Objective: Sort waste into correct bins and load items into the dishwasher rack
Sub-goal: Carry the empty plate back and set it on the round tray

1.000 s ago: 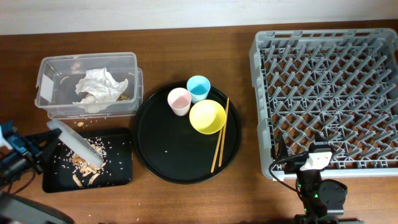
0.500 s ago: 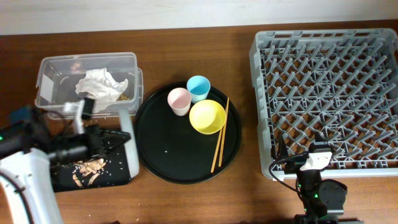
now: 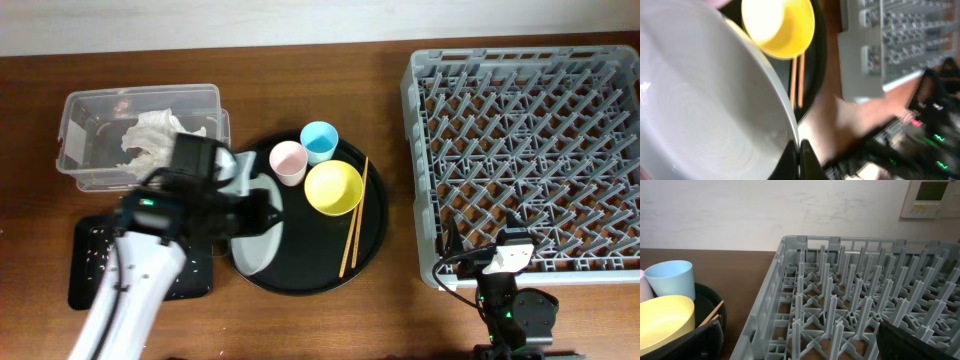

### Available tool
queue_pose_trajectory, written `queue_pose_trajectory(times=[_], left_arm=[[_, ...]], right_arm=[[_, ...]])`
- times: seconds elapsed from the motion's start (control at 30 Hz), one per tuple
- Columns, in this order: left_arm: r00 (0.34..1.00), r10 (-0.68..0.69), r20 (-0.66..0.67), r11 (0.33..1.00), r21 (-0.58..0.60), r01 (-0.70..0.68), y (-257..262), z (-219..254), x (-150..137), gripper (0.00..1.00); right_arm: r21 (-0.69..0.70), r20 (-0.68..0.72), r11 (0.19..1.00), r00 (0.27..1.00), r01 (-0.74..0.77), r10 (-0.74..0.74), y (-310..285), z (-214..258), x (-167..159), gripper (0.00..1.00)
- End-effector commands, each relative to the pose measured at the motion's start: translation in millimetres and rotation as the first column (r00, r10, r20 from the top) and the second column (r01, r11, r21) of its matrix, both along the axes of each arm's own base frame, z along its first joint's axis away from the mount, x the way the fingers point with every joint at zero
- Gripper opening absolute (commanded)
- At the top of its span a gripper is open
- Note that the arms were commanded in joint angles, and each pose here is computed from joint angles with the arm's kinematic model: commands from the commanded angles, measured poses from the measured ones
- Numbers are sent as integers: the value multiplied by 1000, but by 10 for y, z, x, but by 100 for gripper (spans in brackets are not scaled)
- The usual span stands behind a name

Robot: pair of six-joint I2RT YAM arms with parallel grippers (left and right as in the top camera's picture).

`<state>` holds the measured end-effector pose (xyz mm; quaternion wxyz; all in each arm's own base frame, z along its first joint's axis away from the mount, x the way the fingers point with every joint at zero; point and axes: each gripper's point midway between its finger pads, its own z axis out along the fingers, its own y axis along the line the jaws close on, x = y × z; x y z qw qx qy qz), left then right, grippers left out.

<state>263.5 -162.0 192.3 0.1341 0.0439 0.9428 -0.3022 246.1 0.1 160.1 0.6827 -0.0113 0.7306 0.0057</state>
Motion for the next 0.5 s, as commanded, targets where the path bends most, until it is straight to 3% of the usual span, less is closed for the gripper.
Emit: queue_pose_trajectory(times=[0.0,0.2,0.47], left_arm=[[994,98,54,970,220,-108,16,-297,97,1],[998,10,63,940,339,-31,-265,-689,142,0],[996,69,-50,911,411,-43,-279,-1103,110,4]], right_arm=[[-7,-2,1000,1000,8,-8,-20,-24,0,99],[-7,-2,1000,1000,8,-8,-20,-24,0,99],[-7,-2,1000,1000,8,-8,-20,-24,0,99]])
